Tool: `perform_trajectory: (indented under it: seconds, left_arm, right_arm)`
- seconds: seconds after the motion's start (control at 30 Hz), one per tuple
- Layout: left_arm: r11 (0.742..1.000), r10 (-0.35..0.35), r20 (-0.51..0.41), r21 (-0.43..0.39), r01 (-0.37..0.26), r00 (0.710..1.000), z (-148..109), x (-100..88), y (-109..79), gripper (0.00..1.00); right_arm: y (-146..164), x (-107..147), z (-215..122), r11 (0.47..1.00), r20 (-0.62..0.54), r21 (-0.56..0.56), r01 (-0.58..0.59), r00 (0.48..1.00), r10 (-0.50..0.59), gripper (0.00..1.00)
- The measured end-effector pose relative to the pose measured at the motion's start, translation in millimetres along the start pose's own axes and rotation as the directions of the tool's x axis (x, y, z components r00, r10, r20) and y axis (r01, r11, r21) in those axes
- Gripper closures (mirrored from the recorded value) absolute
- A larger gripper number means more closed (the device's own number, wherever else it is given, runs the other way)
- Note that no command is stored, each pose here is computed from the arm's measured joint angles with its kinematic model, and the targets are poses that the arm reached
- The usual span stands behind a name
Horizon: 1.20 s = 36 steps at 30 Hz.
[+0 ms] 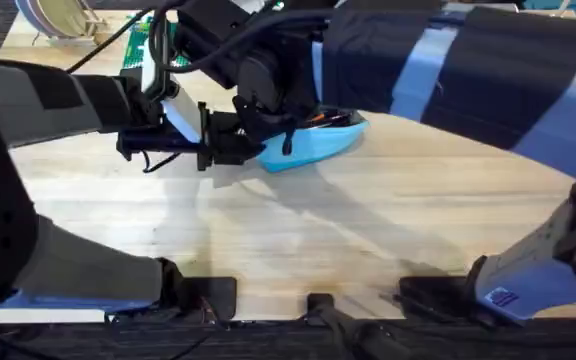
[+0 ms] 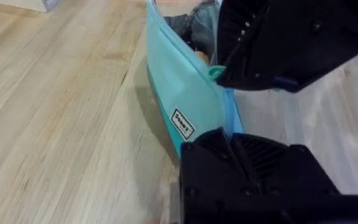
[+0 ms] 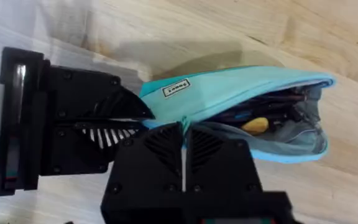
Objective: Unzip the bag, pick up the pens from the table one at a time and place them inside, then zip the bag closed.
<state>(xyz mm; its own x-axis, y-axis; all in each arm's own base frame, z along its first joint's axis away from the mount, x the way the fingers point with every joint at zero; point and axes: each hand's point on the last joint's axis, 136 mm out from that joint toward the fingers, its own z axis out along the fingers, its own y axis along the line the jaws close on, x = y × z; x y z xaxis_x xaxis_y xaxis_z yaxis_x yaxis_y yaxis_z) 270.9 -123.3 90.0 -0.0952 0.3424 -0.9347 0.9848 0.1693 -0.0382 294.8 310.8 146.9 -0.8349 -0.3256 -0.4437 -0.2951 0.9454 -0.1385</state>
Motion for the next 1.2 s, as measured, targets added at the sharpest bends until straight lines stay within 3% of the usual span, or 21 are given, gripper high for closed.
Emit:
perform_trajectory:
  seconds: [0.3, 0.8, 0.83, 1.2]
  left_arm:
    - [1.0, 0.0, 0.001, 0.0, 0.0, 1.0, 0, -0.1, 0.0, 0.956]
    - [1.0, -0.001, 0.001, 0.002, 0.001, 1.0, 0, -0.3, -0.4, 0.958]
    - [1.0, -0.003, -0.001, 0.002, 0.003, 1.0, 0, 0.1, -0.7, 0.959]
    - [1.0, 0.001, -0.001, 0.006, -0.001, 1.0, 1, -0.4, -1.1, 0.959]
  right_arm:
    - [-10, 0, 2, 1.0, -0.01, 0.029, 0.004, 1.0, -0.004, 0.971]
    - [-73, 0, 18, 0.989, -0.108, 0.117, -0.093, 0.988, 0.106, 0.971]
    - [-92, -1, 22, 0.982, -0.125, 0.144, -0.122, 0.982, 0.14, 0.97]
    - [-124, -4, 30, 0.965, -0.144, 0.171, -0.197, 0.964, 0.222, 0.97]
